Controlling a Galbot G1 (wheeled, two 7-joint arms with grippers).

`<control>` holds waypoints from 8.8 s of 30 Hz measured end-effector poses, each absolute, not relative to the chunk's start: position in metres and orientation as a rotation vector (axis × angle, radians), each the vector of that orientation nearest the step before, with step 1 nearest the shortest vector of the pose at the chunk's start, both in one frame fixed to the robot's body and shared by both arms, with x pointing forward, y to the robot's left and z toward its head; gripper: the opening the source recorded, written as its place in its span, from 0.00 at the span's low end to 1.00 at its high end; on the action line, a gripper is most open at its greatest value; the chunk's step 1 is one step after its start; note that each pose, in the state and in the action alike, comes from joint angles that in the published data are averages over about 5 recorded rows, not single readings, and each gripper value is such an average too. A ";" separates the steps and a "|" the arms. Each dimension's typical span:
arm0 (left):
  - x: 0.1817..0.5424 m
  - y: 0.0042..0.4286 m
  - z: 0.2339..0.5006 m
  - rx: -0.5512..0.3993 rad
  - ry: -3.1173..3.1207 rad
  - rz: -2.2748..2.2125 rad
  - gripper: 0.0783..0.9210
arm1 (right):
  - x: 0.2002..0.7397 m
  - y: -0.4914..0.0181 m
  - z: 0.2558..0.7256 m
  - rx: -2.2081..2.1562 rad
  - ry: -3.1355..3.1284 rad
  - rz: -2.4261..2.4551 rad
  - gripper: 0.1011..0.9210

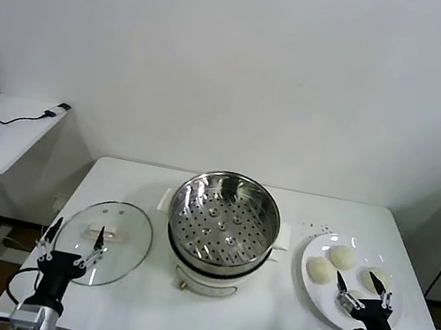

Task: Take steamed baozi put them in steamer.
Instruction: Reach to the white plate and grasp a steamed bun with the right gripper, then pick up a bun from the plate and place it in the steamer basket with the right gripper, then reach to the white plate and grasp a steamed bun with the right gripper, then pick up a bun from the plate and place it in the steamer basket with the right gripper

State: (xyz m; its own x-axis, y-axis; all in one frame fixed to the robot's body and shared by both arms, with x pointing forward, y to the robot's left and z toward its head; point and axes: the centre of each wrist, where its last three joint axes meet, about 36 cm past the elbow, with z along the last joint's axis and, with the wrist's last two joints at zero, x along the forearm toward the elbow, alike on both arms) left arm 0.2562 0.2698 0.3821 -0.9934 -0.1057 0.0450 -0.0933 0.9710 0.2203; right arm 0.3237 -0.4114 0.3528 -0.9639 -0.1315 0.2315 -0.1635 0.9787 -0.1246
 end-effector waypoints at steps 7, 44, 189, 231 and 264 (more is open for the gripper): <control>0.253 0.270 0.384 0.156 -3.063 -0.341 0.88 | 0.359 -0.435 0.376 0.424 -2.764 0.452 0.88; 0.250 0.280 0.380 0.191 -3.042 -0.331 0.88 | 0.639 -0.479 0.497 1.164 -1.416 1.341 0.88; 0.211 0.286 0.352 0.183 -2.938 -0.328 0.88 | 0.680 -0.310 0.647 1.427 -1.353 1.554 0.88; 0.203 0.290 0.340 0.193 -2.902 -0.346 0.88 | 0.649 -0.391 0.443 1.234 -1.331 1.112 0.69; 0.194 0.283 0.347 0.148 -2.916 -0.333 0.88 | 0.707 -0.291 0.672 1.351 -1.594 1.193 0.59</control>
State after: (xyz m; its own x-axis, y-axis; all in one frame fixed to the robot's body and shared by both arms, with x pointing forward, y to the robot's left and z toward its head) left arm 0.1937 0.2831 0.3466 -0.9744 -0.1218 0.1888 -0.0761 0.9695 0.2328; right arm 0.7069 -0.2909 0.6722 -0.1923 -0.3151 0.9294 -0.9805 0.0222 -0.1953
